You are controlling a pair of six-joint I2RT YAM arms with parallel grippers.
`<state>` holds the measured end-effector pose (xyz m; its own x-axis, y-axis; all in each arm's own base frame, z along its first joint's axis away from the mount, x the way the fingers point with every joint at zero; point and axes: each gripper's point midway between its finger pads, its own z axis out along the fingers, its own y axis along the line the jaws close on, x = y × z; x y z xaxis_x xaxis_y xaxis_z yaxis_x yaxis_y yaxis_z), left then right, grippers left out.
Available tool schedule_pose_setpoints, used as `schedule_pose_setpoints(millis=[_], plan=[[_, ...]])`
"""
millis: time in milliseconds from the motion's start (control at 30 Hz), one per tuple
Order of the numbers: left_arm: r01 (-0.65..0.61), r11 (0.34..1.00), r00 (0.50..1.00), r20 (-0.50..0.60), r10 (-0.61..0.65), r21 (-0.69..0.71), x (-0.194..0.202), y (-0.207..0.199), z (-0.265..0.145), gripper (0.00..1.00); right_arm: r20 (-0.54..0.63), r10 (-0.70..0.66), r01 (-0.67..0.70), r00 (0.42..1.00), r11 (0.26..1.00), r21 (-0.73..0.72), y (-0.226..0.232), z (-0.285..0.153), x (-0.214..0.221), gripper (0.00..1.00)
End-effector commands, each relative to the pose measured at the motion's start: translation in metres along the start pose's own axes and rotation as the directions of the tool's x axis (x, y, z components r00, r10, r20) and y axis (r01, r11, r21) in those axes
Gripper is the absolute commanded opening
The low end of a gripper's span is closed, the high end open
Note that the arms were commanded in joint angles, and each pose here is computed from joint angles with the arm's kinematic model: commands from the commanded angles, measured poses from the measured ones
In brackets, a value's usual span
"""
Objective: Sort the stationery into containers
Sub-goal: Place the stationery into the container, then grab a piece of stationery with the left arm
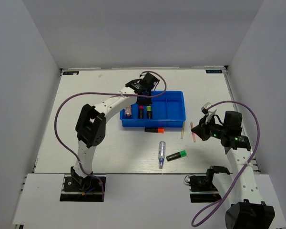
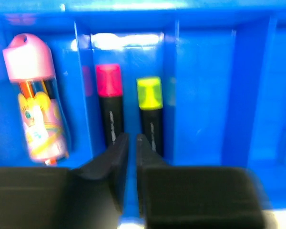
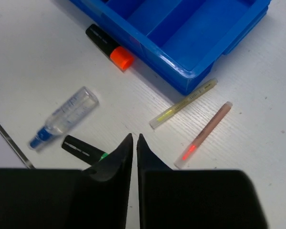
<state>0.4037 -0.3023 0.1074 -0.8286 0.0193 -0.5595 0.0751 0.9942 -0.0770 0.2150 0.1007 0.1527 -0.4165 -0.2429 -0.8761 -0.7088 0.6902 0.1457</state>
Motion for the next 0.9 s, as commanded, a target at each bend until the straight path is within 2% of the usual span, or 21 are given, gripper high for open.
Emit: schedule_pose_setpoints(millis=[0,67,100,133,167,200,233,267,300,333,367,433,467,533,567,633,700,733,767,833,867], plan=[[-0.044,0.995,0.991,0.133,0.033,0.086,-0.013,-0.018,-0.085,0.15,0.011,-0.025,0.025,1.000,1.000,-0.012,0.001,0.000,-0.002,0.00],[-0.056,0.998,0.990,0.135,0.050,0.036,0.006,-0.012,-0.092,0.15,0.022,-0.054,0.055,0.998,0.997,-0.057,0.007,0.001,-0.002,0.03],[-0.048,0.998,0.985,0.165,0.040,0.050,0.008,-0.005,-0.114,0.15,0.029,-0.109,0.111,0.994,0.991,-0.075,0.008,0.002,-0.002,0.08],[-0.067,0.996,0.987,0.148,0.058,0.052,0.026,-0.006,-0.117,0.27,0.055,-0.126,0.132,0.991,0.981,-0.139,0.019,0.002,-0.004,0.26],[-0.065,0.997,0.990,0.130,0.059,0.038,0.036,-0.001,-0.120,0.40,0.092,-0.187,0.204,0.978,0.950,-0.235,0.033,0.002,-0.003,0.38],[-0.051,0.997,0.987,0.155,0.041,0.063,0.036,0.010,-0.144,0.52,0.179,-0.311,0.352,0.933,0.891,-0.286,0.042,0.002,-0.008,0.49],[-0.056,0.997,0.990,0.129,0.049,0.052,0.050,0.018,-0.145,0.71,0.170,-0.291,0.333,0.942,0.878,-0.344,0.054,-0.001,0.003,0.55],[-0.057,0.997,0.991,0.122,0.050,0.054,0.056,0.031,-0.161,0.78,0.257,-0.366,0.440,0.895,0.820,-0.367,0.060,0.000,-0.001,0.65],[-0.060,0.997,0.991,0.120,0.054,0.050,0.060,0.039,-0.167,0.83,0.310,-0.444,0.535,0.841,0.768,-0.352,0.061,0.001,-0.003,0.68],[-0.058,0.997,0.990,0.129,0.051,0.049,0.073,0.062,-0.182,0.89,0.302,-0.404,0.499,0.864,0.767,-0.404,0.071,-0.002,0.006,0.70],[-0.075,0.996,0.990,0.123,0.070,0.036,0.079,0.074,-0.187,0.91,0.416,-0.543,0.679,0.729,0.653,-0.336,0.070,-0.002,-0.008,0.72],[-0.053,0.998,0.990,0.133,0.050,0.022,0.098,0.109,-0.199,0.93,0.427,-0.499,0.652,0.754,0.643,-0.402,0.079,-0.002,-0.004,0.72],[-0.037,0.999,0.989,0.143,0.035,0.010,0.100,0.121,-0.201,0.94,0.465,-0.539,0.709,0.702,0.593,-0.383,0.081,-0.006,-0.017,0.72],[-0.010,1.000,0.988,0.154,0.009,0.005,0.114,0.143,-0.206,0.94,0.454,-0.501,0.676,0.737,0.572,-0.466,0.085,-0.001,-0.011,0.69],[0.016,1.000,0.989,0.150,-0.012,-0.020,0.128,0.162,-0.200,0.94,0.485,-0.525,0.715,0.699,0.515,-0.473,0.092,-0.005,-0.019,0.66],[0.043,0.999,0.983,0.181,-0.043,0.006,0.133,0.170,-0.206,0.94,0.471,-0.509,0.693,0.721,0.495,-0.525,0.091,0.003,-0.013,0.65],[0.071,0.998,0.980,0.186,-0.070,0.001,0.146,0.186,-0.204,0.94,0.451,-0.537,0.697,0.713,0.472,-0.540,0.089,0.012,-0.001,0.63],[0.075,0.997,0.980,0.186,-0.074,-0.001,0.149,0.189,-0.203,0.94,0.454,-0.571,0.724,0.684,0.454,-0.520,0.089,0.013,0.000,0.63],[0.083,0.997,0.978,0.192,-0.080,-0.004,0.155,0.195,-0.201,0.94,0.388,-0.541,0.654,0.746,0.486,-0.579,0.094,0.022,0.015,0.62],[0.077,0.997,0.981,0.181,-0.073,-0.016,0.161,0.201,-0.197,0.94,0.316,-0.588,0.631,0.745,0.466,-0.620,0.089,0.031,0.022,0.56],[0.081,0.997,0.979,0.189,-0.077,-0.015,0.161,0.203,-0.198,0.94,0.196,-0.520,0.505,0.831,0.560,-0.657,0.091,0.035,0.026,0.55]])
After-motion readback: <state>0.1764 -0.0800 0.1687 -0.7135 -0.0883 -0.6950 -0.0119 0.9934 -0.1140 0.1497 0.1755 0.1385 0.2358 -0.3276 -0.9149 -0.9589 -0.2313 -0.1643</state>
